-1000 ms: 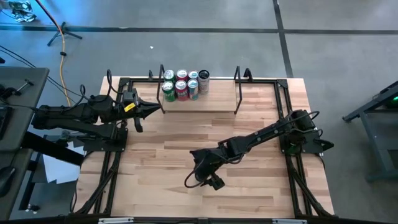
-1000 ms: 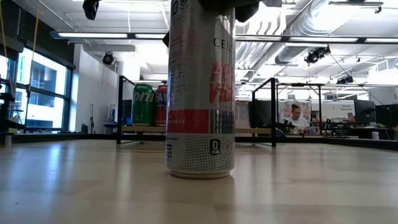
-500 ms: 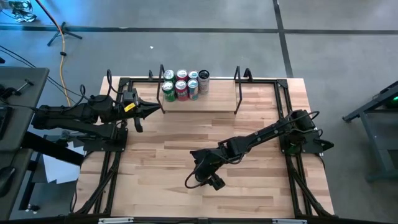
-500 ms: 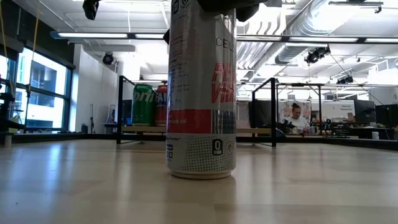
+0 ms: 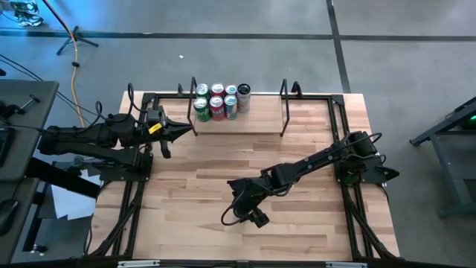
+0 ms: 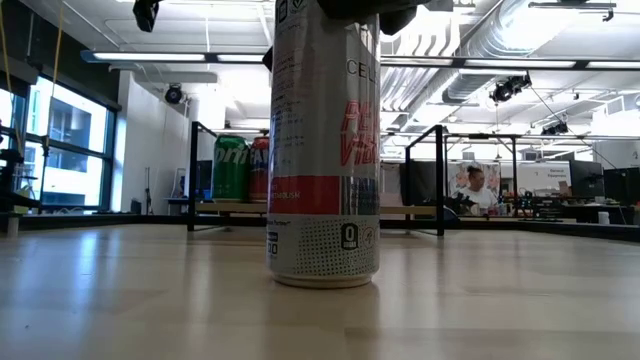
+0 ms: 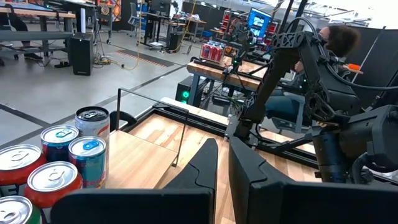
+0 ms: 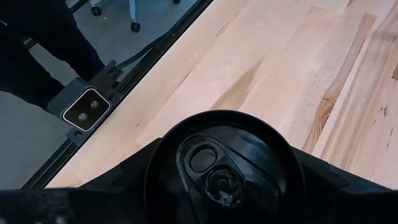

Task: Place canned beverage on shelf
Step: Put the white pink soda can on the shelf aligned with the white pink soda can

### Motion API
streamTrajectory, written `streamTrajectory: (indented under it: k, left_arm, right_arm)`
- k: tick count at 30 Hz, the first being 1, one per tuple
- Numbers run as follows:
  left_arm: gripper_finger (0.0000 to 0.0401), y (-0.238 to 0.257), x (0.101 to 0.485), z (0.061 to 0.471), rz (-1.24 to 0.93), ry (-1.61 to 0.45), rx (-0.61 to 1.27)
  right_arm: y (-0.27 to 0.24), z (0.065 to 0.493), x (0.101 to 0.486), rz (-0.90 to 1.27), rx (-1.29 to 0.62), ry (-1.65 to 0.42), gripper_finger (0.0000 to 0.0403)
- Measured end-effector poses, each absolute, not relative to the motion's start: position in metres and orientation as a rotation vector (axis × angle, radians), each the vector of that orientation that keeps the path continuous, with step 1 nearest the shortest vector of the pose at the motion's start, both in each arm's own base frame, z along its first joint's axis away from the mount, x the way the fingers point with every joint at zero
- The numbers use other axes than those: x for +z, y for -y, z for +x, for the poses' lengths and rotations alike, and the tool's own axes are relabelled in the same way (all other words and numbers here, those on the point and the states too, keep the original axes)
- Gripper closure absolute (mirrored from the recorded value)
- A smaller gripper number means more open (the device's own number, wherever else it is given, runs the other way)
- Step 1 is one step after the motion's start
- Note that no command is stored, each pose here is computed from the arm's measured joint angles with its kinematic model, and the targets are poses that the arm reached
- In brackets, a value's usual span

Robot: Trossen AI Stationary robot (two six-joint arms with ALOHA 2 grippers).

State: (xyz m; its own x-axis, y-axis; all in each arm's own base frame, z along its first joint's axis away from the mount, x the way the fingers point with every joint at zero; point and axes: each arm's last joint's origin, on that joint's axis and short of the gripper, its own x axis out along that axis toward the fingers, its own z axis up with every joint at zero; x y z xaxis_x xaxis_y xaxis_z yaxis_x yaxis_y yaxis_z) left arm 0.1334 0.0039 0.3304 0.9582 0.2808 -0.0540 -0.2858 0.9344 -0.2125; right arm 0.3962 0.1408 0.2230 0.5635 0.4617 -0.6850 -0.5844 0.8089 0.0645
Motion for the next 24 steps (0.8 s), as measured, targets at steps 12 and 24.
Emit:
streamTrajectory:
  k: [12, 24]
  left_arm:
    - [0.0398, -0.004, 0.33, 0.133, -0.22, -0.023, 0.29]
    - [0.0398, -0.004, 0.329, 0.133, -0.217, -0.042, 0.292]
  right_arm:
    - [-0.141, 0.397, 0.223, -0.168, 0.614, -0.747, 0.0149]
    - [-0.138, 0.395, 0.233, -0.153, 0.578, -0.722, 0.0149]
